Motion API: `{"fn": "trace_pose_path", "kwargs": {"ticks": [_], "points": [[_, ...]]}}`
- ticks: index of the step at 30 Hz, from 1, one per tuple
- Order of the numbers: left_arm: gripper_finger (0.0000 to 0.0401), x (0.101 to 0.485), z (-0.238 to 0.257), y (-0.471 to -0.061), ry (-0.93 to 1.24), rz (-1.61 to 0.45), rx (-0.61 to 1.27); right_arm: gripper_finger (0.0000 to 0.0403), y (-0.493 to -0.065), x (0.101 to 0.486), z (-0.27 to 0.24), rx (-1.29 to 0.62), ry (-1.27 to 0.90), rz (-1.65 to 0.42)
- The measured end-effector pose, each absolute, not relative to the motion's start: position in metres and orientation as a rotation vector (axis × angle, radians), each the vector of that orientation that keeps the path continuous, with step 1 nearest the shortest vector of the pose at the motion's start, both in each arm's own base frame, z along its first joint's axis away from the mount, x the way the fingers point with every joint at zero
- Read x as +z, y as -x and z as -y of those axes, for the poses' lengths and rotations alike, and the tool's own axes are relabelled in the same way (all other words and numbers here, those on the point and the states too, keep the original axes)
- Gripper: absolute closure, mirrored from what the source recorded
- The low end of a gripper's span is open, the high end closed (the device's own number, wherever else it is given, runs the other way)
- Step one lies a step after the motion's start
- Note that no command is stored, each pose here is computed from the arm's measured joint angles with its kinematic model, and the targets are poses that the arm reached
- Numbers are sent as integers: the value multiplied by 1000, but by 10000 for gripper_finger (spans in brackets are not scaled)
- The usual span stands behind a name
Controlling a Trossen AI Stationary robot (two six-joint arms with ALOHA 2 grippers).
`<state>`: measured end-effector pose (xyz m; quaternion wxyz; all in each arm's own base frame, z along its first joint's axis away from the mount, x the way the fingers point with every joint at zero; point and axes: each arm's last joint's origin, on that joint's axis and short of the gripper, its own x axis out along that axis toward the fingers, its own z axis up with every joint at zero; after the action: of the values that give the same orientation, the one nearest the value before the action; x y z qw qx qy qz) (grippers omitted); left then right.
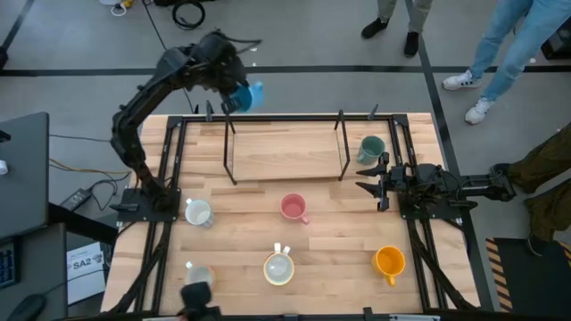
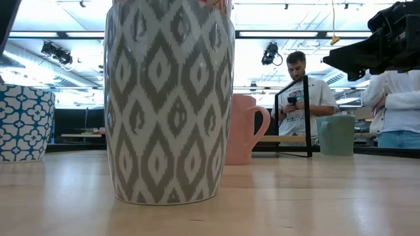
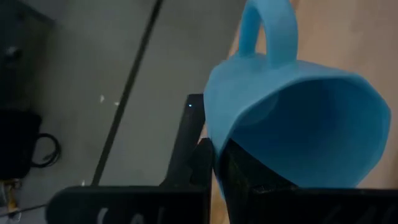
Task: Place coffee mugs
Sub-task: Put the blue mug on the the shelf
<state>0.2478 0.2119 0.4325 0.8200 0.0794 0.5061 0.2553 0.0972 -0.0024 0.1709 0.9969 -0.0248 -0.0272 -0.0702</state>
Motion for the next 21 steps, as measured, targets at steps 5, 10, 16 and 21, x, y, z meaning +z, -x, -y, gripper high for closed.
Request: {"fn": "trace_pose_path", "kwargs": {"ticks": [5, 10, 16, 21], "points": [[380, 403, -222, -272, -149, -1176, 447, 238, -97, 171, 2, -141, 50, 55], [380, 372, -233, -288, -82, -1273, 361, 238, -97, 171, 2, -140, 50, 55], [380, 339, -242, -299, -13, -1416, 288, 238, -97, 171, 2, -141, 50, 55], [380, 321, -251, -306, 21, -1459, 267, 238, -97, 171, 2, -141, 50, 54]]}}
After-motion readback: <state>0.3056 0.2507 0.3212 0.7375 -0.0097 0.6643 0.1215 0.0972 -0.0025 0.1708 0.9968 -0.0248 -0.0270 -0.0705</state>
